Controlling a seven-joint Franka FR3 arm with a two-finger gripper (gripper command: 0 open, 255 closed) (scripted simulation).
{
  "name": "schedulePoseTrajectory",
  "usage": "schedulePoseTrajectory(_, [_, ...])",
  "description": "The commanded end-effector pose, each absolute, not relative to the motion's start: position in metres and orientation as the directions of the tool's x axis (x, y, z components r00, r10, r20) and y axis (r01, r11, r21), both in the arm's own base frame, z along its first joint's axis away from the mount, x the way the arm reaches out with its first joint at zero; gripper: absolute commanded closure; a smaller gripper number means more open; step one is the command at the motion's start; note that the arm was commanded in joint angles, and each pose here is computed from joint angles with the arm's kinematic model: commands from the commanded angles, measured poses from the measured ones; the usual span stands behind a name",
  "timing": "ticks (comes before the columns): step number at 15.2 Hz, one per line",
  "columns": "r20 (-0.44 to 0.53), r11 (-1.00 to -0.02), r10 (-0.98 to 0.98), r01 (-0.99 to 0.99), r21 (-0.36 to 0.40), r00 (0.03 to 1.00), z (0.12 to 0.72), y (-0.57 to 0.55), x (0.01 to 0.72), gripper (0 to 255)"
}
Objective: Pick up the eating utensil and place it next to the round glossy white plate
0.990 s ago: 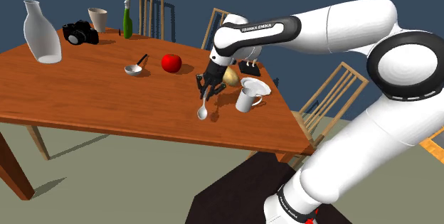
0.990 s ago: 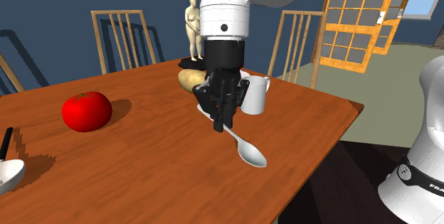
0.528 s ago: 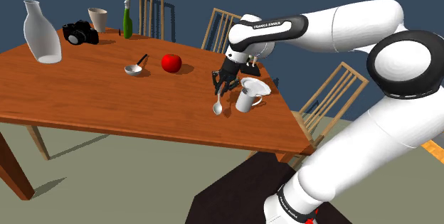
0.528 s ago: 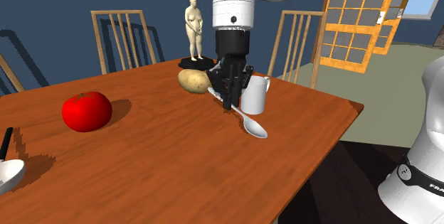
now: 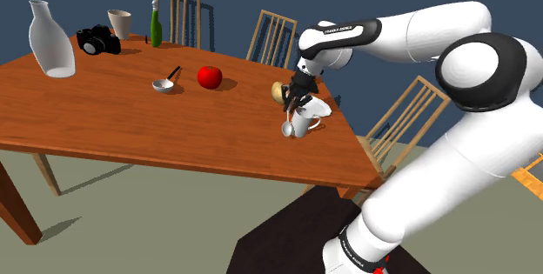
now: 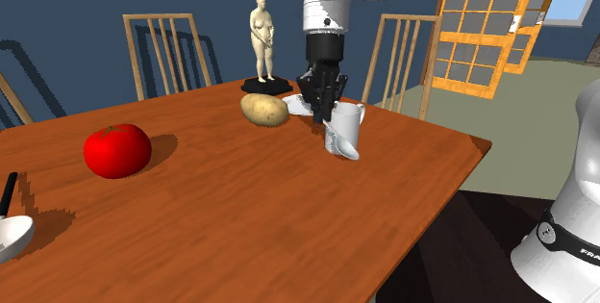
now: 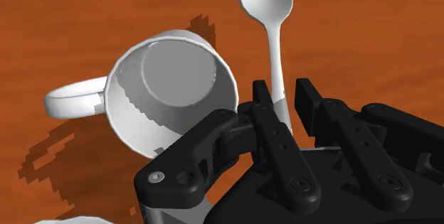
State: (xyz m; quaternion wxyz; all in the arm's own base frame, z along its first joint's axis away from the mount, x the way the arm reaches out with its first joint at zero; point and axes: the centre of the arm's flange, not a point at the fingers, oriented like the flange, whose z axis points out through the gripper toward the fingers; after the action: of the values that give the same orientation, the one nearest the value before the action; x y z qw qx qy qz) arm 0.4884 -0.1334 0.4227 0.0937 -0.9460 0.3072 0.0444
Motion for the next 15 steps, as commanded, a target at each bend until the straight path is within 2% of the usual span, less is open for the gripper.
schedulePoseTrajectory(1, [-0.142,-0.795,-0.571,-0.588,-0.150,0.808,0.421,-0.158,0.487,255])
schedulePoseTrajectory(9, [-0.142,-0.795,-0.571,-0.588,-0.150,0.808,0.422,-0.264,0.480,255])
schedulePoseTrajectory(15, [-0.142,-0.795,-0.571,-0.588,-0.150,0.808,0.390,-0.264,0.480,255])
